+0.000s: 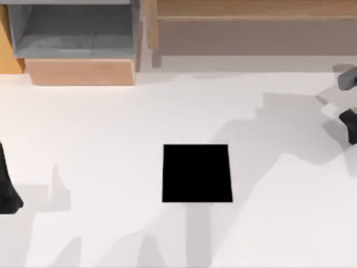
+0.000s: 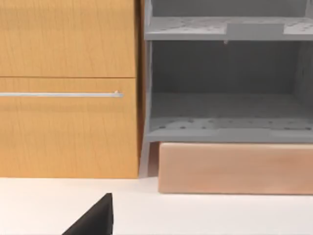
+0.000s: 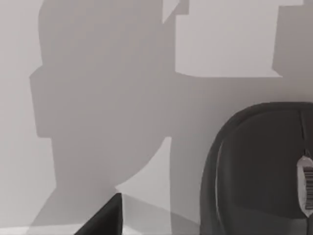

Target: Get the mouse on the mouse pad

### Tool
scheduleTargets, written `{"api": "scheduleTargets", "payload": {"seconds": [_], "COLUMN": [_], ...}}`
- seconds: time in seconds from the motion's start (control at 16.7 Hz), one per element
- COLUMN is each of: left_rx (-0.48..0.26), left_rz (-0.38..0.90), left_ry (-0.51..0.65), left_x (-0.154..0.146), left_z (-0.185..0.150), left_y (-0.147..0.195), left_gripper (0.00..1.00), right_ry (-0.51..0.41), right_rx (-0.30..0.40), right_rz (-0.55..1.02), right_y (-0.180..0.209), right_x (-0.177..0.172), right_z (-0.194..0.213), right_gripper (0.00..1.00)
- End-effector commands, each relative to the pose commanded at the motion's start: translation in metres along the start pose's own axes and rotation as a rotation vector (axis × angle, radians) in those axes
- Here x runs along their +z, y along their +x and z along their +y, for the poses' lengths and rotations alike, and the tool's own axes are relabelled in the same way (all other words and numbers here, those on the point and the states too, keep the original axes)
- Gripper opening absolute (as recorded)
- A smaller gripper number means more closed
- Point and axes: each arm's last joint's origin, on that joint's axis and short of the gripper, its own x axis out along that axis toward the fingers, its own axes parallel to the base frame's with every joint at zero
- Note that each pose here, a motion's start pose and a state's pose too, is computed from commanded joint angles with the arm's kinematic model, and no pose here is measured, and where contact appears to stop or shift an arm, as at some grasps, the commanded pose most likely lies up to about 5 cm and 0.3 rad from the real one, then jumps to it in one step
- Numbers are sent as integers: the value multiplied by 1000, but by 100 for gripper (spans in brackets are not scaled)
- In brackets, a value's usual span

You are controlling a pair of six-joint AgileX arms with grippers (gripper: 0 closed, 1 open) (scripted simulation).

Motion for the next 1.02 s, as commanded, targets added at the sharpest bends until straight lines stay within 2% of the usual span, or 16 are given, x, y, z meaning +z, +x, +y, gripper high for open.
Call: {"api": "scheduleTargets", "payload": {"seconds": [0.48,0.96,1.02], "left_rx": [0,0,0], "left_rz": [0,0,0], "left_ry": [0,0,0], "left_x": [0,0,0], "left_z": [0,0,0], "left_y": [0,0,0], "left_gripper": [100,100,100], "right_ry": [0,0,8], "right_rx": [0,0,3], "right_rz": [0,0,-21], "right_y": [0,0,-13], "right_x": [0,0,0], "right_z": [0,0,2], "right_gripper": [2,0,0]}}
